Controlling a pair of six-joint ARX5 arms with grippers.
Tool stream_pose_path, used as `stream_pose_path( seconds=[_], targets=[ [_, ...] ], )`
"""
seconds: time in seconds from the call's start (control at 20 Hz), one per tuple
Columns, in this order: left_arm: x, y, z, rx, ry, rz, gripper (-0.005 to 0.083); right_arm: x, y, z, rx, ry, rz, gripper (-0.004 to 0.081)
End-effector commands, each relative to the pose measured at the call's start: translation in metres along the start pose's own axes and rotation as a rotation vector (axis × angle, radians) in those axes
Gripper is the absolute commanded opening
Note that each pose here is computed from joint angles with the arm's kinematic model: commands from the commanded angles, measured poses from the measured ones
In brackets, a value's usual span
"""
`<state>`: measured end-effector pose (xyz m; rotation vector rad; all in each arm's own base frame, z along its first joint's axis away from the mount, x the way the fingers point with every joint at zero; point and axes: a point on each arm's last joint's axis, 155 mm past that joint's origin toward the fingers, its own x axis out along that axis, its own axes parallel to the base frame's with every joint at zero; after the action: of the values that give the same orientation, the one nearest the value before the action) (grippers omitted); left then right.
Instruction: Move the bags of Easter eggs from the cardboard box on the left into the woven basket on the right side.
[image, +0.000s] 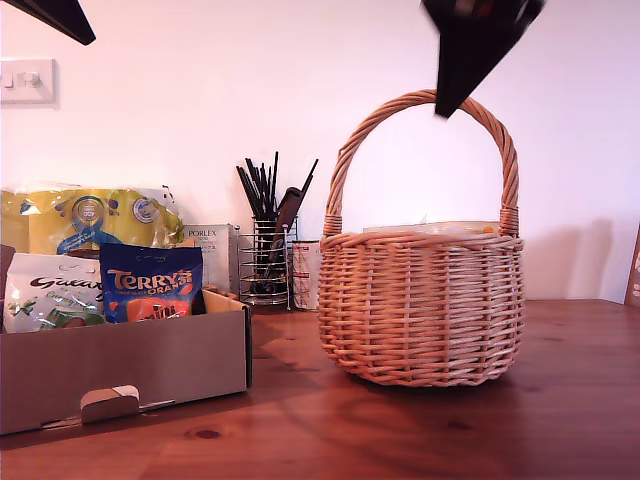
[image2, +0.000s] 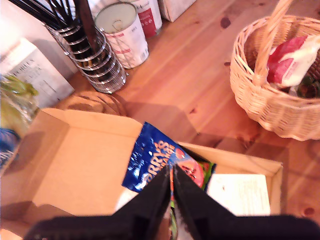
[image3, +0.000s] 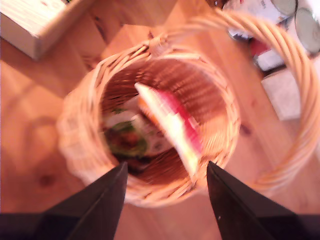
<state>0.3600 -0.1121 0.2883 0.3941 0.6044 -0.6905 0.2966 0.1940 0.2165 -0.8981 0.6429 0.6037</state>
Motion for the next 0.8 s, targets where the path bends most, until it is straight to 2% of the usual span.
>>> stream_pose_path(
  seconds=[0.0, 0.05, 0.1, 0.2, 0.4, 0.5, 0.6, 0.65, 0.75],
  targets=[
    [0.026, -0.002, -0.026, 0.006, 0.067, -0.054, -0.0024, -0.008, 0.007, -0.003, 0.064, -0.001, 0.034, 0.0205],
    [0.029, -0.004, -0.028, 0.018, 0.066, -0.074, -0.0023, -0.012, 0.016, -0.007, 0.089, 0.005, 0.08, 0.0041],
    [0.033, -0.005, -0.029, 0.026, 0.052, -0.088, -0.0022, -0.016, 0.026, -0.011, 0.117, 0.011, 0.13, -0.0002],
    [0.039, 0.003, -0.032, 0.024, 0.018, -0.078, -0.0018, -0.026, 0.032, -0.01, 0.187, -0.018, 0.178, -0.0014],
    [0.053, 0.017, -0.037, 0.063, -0.036, -0.035, -0.0018, -0.052, 0.023, 0.001, 0.28, -0.165, 0.156, -0.0014],
    [0.059, 0.028, -0.032, 0.145, -0.092, 0.012, -0.0016, -0.062, 0.024, -0.004, 0.314, -0.214, 0.14, -0.0014],
    [0.063, 0.034, -0.024, 0.195, -0.135, 0.021, 0.0011, -0.066, 0.03, -0.018, 0.325, -0.227, 0.138, -0.0014],
    [0.067, 0.04, -0.024, 0.198, -0.144, 0.031, 0.0087, -0.068, 0.036, -0.025, 0.333, -0.233, 0.147, -0.0013],
    [0.083, 0.047, -0.027, 0.199, -0.145, 0.031, 0.0362, -0.072, 0.043, -0.036, 0.34, -0.238, 0.156, -0.0013]
  ],
)
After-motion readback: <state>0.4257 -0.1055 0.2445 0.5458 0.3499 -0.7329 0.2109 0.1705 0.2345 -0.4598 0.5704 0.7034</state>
